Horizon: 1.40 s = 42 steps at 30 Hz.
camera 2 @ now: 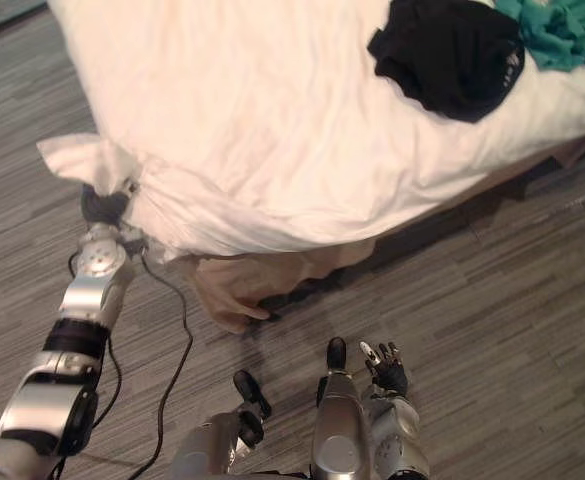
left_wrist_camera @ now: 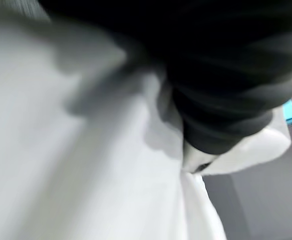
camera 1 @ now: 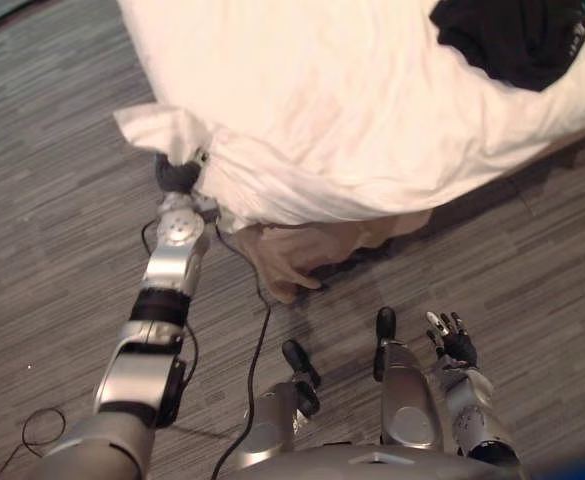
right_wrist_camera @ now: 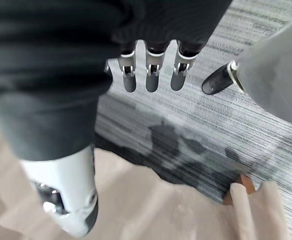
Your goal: Tidy the bed and pick cloth on bed and put in laundry
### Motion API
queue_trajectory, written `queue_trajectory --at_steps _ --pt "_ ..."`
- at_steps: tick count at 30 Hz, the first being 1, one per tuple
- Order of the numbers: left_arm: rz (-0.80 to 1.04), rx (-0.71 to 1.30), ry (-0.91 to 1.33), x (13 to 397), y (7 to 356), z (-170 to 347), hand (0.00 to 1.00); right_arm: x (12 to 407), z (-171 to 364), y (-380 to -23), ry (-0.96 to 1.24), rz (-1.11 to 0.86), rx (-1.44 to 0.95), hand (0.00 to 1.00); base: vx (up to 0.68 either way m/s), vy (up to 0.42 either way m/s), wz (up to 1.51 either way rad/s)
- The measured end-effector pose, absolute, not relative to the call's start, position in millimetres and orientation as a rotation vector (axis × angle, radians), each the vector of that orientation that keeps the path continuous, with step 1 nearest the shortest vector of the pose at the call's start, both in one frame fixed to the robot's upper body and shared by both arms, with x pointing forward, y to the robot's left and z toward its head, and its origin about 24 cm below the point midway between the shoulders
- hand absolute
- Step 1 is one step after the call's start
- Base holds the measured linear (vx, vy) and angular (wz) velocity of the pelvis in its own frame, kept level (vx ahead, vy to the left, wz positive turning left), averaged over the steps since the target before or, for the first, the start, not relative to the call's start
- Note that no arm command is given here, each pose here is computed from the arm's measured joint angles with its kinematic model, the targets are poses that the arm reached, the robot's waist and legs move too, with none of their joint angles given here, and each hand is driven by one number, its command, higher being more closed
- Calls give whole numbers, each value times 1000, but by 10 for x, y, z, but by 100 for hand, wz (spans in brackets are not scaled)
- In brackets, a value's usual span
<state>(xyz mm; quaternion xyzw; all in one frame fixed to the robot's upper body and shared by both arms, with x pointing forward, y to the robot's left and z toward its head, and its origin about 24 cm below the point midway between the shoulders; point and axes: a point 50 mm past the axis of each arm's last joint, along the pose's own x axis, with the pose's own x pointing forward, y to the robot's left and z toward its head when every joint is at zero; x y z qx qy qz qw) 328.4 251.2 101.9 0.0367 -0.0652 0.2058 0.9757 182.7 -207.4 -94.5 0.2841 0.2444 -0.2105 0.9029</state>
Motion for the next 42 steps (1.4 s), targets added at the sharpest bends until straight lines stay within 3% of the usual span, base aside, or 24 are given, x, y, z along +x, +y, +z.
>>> queue_trajectory --at_steps 1,2,14,21,25,32,33,37,40,42 --pt "398 75 -117 3162 2534 896 100 1793 -970 -2074 527 -441 589 0 34 -45 24" --pt "392 76 -106 3094 2546 825 0 1778 -985 -2070 542 -444 591 0 38 -35 24" --pt "378 -217 352 1828 2186 -625 0 1152 -1403 -2096 840 -536 641 0 58 -32 29" --pt "507 -195 797 901 2211 -1322 0 858 -1516 -2067 904 -570 691 0 34 -16 19" --pt "629 -183 1002 475 2212 -1533 0 701 -1581 -2057 929 -636 751 0 32 4 1" --pt "854 -188 1031 306 2444 -1531 0 540 -1569 -2316 828 -872 769 0 28 18 -10" --pt "852 -176 1026 323 2460 -1525 0 562 -1552 -2364 803 -891 766 100 1 26 -5" --pt "787 -60 1025 348 2528 -1496 0 887 -1213 -2948 496 -948 698 100 -30 29 -10" --pt "679 9 1000 445 2482 -1486 0 1477 -661 -3382 204 -781 568 100 -40 22 1" --pt "603 47 984 512 2450 -1479 0 1859 -293 -3484 58 -628 484 100 -19 -4 14"
